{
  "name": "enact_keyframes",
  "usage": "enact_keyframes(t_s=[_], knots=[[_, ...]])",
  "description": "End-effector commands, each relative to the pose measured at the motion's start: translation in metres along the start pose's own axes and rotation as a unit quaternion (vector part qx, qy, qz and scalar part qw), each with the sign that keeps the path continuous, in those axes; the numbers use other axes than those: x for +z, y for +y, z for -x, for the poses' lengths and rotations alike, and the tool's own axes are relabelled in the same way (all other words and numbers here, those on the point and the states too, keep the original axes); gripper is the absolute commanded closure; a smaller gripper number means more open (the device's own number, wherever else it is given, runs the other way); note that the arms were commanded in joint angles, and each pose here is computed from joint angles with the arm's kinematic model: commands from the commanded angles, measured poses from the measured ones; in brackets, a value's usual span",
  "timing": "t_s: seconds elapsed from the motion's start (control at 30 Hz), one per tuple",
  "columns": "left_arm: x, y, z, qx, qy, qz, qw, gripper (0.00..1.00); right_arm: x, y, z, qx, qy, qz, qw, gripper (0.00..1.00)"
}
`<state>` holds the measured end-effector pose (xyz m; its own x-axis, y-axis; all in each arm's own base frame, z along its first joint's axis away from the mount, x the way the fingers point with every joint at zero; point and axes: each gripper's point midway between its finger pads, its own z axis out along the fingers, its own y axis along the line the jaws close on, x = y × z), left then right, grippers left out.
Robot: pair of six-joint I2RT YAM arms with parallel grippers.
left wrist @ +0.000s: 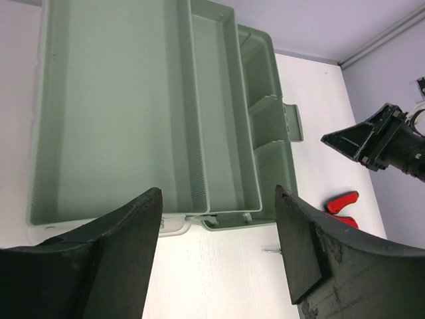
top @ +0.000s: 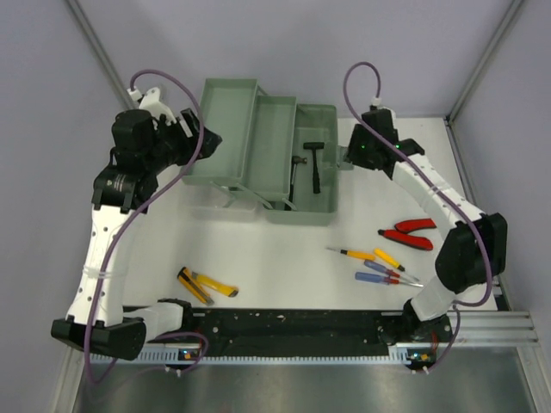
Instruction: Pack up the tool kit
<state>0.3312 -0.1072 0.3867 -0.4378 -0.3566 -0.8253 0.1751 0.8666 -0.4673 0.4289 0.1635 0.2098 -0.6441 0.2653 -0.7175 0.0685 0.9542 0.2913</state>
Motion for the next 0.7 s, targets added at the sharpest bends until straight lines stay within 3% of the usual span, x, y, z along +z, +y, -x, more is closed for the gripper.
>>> enact_keyframes(t_s=[0.0, 0.2, 0.3, 0.5, 0.67], knots=[[0.007, -0.023, 0.025, 0.002, -0.034, -0.055, 0.998, 0.27, -0.040, -0.049, 0.010, 0.105, -0.022, -0.038, 0.993, 0.57], [0.021, -0.036, 0.034, 0.008, -0.042, -0.095, 0.995, 0.27, -0.050, -0.111, -0.021, 0.198, -0.012, -0.101, 0.975, 0.48], [0.026, -0.040, 0.037, 0.010, -0.041, -0.106, 0.994, 0.27, -0.050, -0.131, -0.045, 0.256, 0.011, -0.115, 0.960, 0.49], [0.029, -0.044, 0.040, 0.012, -0.047, -0.119, 0.992, 0.27, -0.053, -0.179, -0.086, 0.379, 0.019, -0.176, 0.908, 0.49], [0.028, -0.042, 0.042, 0.017, -0.051, -0.112, 0.992, 0.27, -0.056, -0.211, -0.116, 0.447, 0.013, -0.239, 0.862, 0.55]])
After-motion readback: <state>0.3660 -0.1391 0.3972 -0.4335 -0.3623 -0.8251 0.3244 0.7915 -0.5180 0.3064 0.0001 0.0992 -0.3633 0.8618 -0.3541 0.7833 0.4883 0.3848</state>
